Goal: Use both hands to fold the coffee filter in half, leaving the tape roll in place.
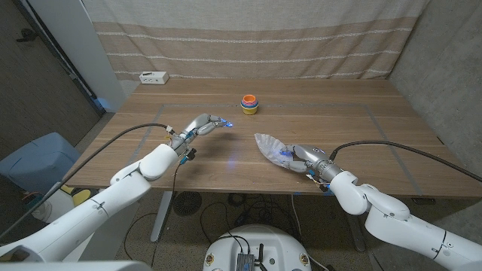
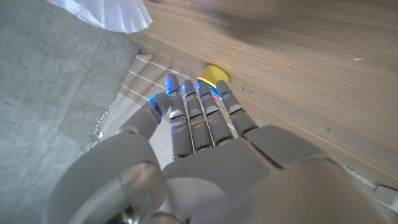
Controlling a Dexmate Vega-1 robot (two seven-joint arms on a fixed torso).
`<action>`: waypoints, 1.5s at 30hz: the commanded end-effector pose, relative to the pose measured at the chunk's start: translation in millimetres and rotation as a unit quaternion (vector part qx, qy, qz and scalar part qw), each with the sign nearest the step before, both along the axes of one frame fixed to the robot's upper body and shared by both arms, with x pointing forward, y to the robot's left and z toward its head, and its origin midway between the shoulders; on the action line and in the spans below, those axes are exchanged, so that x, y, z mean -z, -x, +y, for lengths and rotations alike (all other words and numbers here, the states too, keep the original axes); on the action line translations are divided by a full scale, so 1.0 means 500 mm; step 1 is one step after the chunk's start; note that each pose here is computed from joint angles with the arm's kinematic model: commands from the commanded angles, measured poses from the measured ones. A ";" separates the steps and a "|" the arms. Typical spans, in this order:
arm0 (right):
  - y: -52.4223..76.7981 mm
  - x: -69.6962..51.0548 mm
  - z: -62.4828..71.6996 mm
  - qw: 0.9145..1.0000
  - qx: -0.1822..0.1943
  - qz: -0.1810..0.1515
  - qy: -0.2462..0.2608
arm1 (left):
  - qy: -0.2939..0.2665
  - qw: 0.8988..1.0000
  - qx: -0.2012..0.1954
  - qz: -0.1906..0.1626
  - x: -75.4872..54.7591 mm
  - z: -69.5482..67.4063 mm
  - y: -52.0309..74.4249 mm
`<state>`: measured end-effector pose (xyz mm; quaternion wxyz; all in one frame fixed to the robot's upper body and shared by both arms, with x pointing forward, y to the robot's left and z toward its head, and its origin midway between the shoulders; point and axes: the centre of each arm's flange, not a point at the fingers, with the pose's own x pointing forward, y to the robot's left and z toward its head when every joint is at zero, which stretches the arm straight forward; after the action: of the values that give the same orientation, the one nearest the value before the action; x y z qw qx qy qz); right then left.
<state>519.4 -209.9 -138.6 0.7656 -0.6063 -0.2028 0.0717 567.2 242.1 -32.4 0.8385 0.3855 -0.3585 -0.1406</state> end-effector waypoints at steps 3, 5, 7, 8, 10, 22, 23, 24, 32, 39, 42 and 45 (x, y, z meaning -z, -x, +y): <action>0.002 0.005 -0.005 1.000 0.004 -0.002 -0.004 | -0.145 0.988 0.021 -0.042 -0.012 -0.065 0.018; 0.002 0.006 -0.005 1.000 0.004 -0.001 -0.004 | -0.147 0.988 0.027 -0.043 -0.011 -0.070 0.019; 0.002 0.007 -0.005 1.000 0.005 0.000 -0.004 | -0.148 0.987 0.033 -0.044 -0.010 -0.074 0.021; 0.002 0.007 -0.005 1.000 0.005 0.000 -0.005 | -0.150 0.987 0.035 -0.046 -0.009 -0.076 0.022; 0.002 0.007 -0.005 1.000 0.005 -0.001 -0.006 | -0.157 0.986 0.038 -0.048 -0.009 -0.079 0.025; -0.007 0.005 -0.008 1.000 0.005 0.003 -0.009 | -0.187 0.979 0.068 -0.042 -0.006 -0.109 0.026; -0.008 0.006 -0.009 1.000 0.005 0.003 -0.009 | -0.190 0.978 0.074 -0.039 -0.006 -0.114 0.026; -0.009 0.006 -0.010 1.000 0.005 0.004 -0.010 | -0.191 0.978 0.081 -0.036 -0.005 -0.118 0.026; -0.012 0.008 -0.011 1.000 0.008 0.004 -0.012 | -0.194 0.971 0.140 -0.016 -0.004 -0.151 0.033; -0.013 0.009 -0.008 1.000 0.005 0.003 -0.015 | -0.206 0.965 0.162 -0.023 -0.004 -0.168 0.038; -0.013 0.008 -0.007 1.000 0.003 0.001 -0.015 | -0.227 0.960 0.160 -0.030 -0.005 -0.175 0.034; -0.012 0.008 -0.007 1.000 0.002 0.002 -0.017 | -0.239 0.957 0.159 -0.031 -0.009 -0.181 0.029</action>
<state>525.5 -215.2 -142.4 0.7739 -0.5982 -0.1973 0.0655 548.9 166.3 -31.7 0.7058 0.4970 -0.3929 -0.3169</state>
